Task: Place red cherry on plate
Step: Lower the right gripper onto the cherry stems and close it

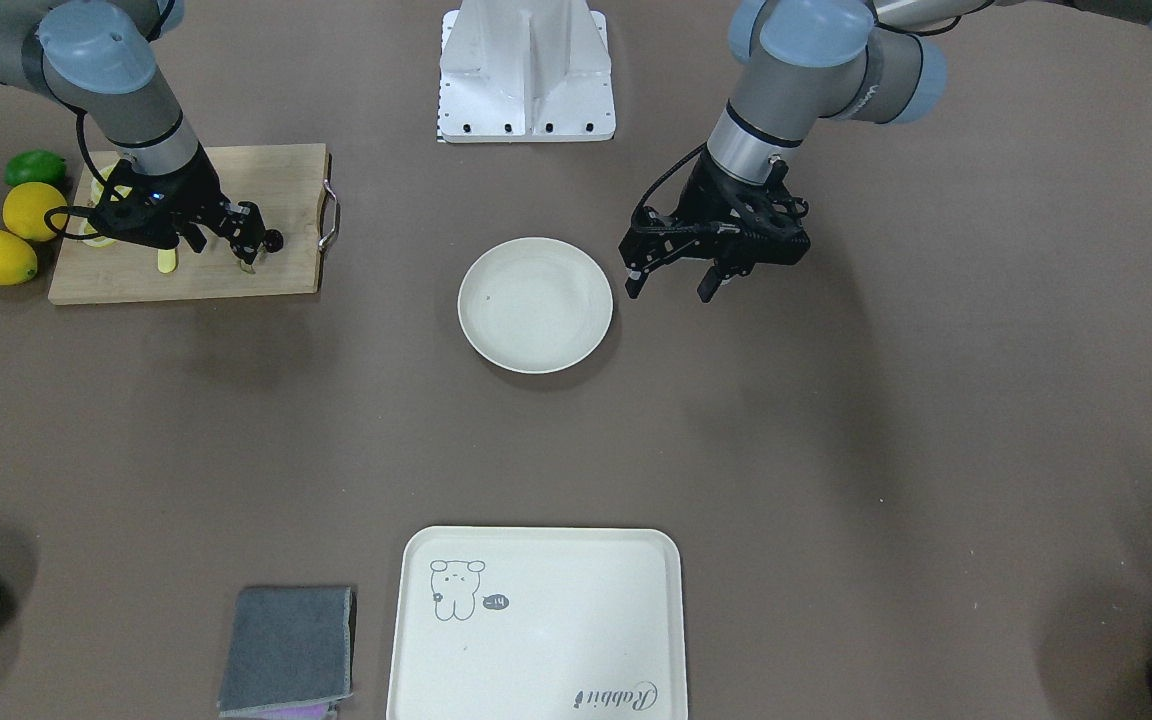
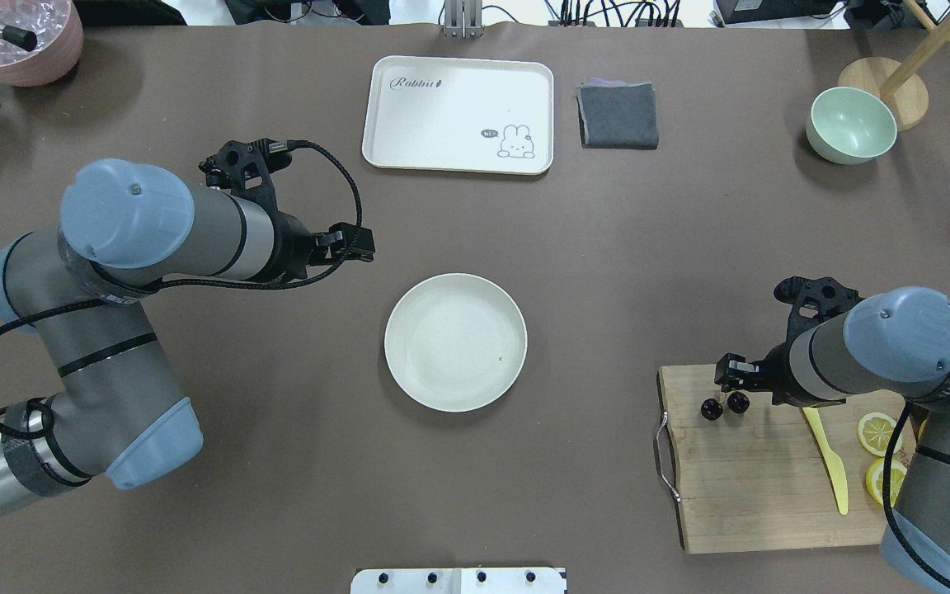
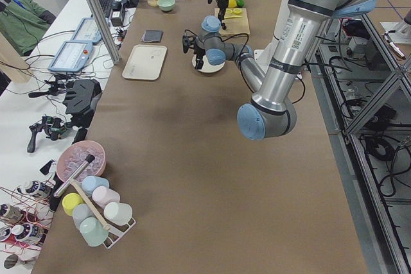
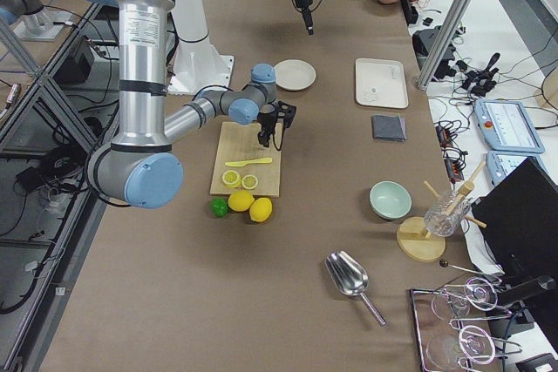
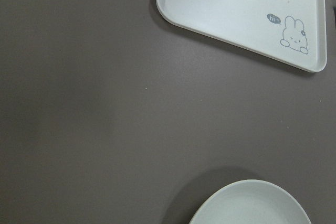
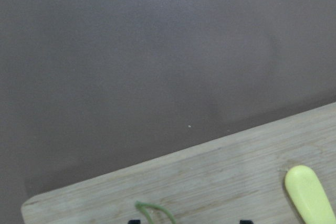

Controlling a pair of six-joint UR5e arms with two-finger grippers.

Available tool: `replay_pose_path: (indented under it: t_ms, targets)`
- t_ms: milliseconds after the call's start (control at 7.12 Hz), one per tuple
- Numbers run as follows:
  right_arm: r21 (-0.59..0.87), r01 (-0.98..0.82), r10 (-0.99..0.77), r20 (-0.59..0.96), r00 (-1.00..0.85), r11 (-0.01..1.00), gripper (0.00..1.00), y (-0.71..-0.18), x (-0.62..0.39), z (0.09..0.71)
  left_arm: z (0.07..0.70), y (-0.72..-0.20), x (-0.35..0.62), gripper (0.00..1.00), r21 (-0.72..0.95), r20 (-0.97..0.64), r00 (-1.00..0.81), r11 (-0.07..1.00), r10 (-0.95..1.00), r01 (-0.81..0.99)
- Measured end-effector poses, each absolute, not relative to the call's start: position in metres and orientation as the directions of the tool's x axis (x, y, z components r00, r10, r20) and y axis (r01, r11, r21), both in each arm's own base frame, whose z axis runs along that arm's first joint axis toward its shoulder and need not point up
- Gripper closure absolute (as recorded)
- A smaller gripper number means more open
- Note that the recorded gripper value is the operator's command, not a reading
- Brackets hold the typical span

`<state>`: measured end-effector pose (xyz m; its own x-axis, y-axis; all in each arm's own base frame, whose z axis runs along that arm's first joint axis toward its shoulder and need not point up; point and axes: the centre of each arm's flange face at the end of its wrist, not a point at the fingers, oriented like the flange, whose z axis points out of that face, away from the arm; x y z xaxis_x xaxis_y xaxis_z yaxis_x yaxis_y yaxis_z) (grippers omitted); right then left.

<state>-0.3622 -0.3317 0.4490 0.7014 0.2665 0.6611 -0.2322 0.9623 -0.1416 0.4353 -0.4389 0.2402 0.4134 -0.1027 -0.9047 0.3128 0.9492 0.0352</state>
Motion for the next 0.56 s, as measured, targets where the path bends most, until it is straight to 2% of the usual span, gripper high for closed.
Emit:
replay_pose_path:
  t_ms: [561]
  targets:
    - [-0.141,-0.223,0.259,0.667,0.699,0.965,0.45,-0.3284,-0.3639,0.4454,0.2405,-0.4388,0.4350,0.02,0.035,-0.905,0.414,0.949,-0.103,0.313]
